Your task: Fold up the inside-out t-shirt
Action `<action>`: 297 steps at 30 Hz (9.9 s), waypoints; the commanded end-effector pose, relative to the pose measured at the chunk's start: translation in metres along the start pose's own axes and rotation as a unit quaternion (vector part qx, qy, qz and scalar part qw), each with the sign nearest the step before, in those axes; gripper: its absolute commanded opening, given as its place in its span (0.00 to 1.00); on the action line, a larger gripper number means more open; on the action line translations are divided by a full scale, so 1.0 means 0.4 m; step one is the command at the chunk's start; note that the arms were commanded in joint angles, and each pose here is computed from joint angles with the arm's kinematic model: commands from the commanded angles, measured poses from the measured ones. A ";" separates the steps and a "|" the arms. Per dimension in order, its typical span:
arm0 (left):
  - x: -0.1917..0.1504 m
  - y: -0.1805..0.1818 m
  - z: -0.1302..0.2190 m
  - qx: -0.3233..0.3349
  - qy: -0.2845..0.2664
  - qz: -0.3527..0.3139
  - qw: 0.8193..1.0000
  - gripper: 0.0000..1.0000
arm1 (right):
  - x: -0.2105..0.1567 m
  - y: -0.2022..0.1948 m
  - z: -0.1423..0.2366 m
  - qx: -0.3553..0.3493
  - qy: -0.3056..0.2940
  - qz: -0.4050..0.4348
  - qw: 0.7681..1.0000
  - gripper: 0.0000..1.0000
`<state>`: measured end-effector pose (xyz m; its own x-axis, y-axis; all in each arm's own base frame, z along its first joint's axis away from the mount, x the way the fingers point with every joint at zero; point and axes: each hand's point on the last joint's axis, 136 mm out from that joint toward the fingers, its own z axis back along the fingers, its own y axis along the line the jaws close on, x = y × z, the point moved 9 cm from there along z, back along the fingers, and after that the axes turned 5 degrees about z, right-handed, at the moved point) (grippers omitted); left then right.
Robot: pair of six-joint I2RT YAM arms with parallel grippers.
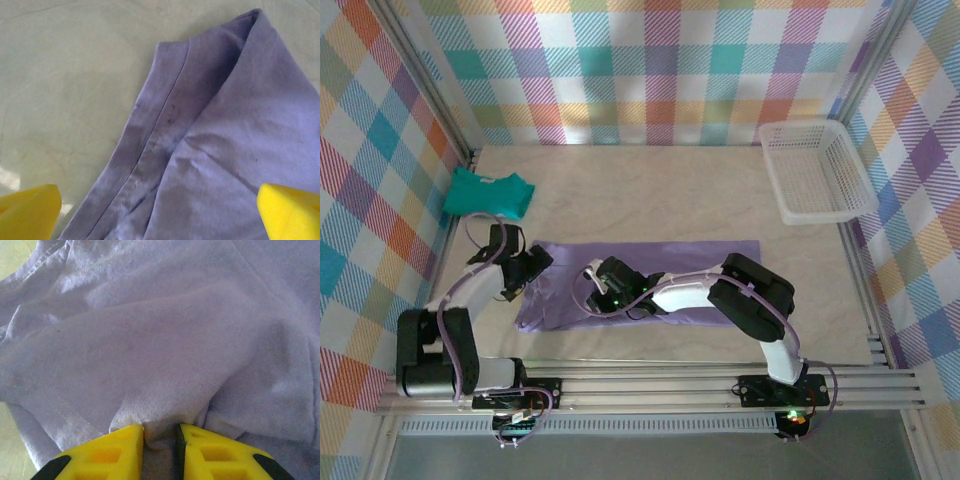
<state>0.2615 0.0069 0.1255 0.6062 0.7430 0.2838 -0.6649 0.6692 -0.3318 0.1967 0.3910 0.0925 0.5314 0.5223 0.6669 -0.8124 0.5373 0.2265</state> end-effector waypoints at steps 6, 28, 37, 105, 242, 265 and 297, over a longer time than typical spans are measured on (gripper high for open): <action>-0.018 -0.071 -0.072 0.002 0.055 -0.074 0.996 1.00 | 0.015 0.007 0.106 0.011 -0.018 -0.015 1.000 0.30; -0.158 -0.097 -0.076 -0.056 0.104 -0.161 0.980 0.25 | 0.005 -0.071 0.224 -0.054 -0.036 -0.025 0.998 0.30; -0.143 -0.118 -0.018 -0.132 0.053 -0.140 0.980 0.00 | -0.019 -0.100 0.273 -0.094 -0.031 -0.030 0.995 0.29; -0.354 -0.494 0.041 -0.196 0.174 -0.316 0.912 0.78 | -0.020 -0.432 0.424 -0.150 -0.055 -0.285 0.945 0.56; -0.358 -0.399 0.139 -0.386 0.111 -0.283 0.871 0.00 | -0.172 -0.420 0.631 -0.146 -0.131 -0.318 0.927 0.06; -0.315 -0.398 -0.056 -0.240 0.169 -0.248 0.923 0.78 | -0.097 -0.557 0.538 -0.202 -0.003 -0.299 0.933 0.71; -0.082 -0.468 0.084 -0.053 0.023 -0.445 0.894 0.00 | -0.123 -0.443 0.650 -0.173 -0.102 -0.296 0.934 0.77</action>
<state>0.3594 -0.1810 0.1639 0.9164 0.0672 0.3945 0.0961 0.9200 -0.3800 0.2563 0.0997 0.2007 0.7922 -0.0265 0.6097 -0.2499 0.8974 0.3637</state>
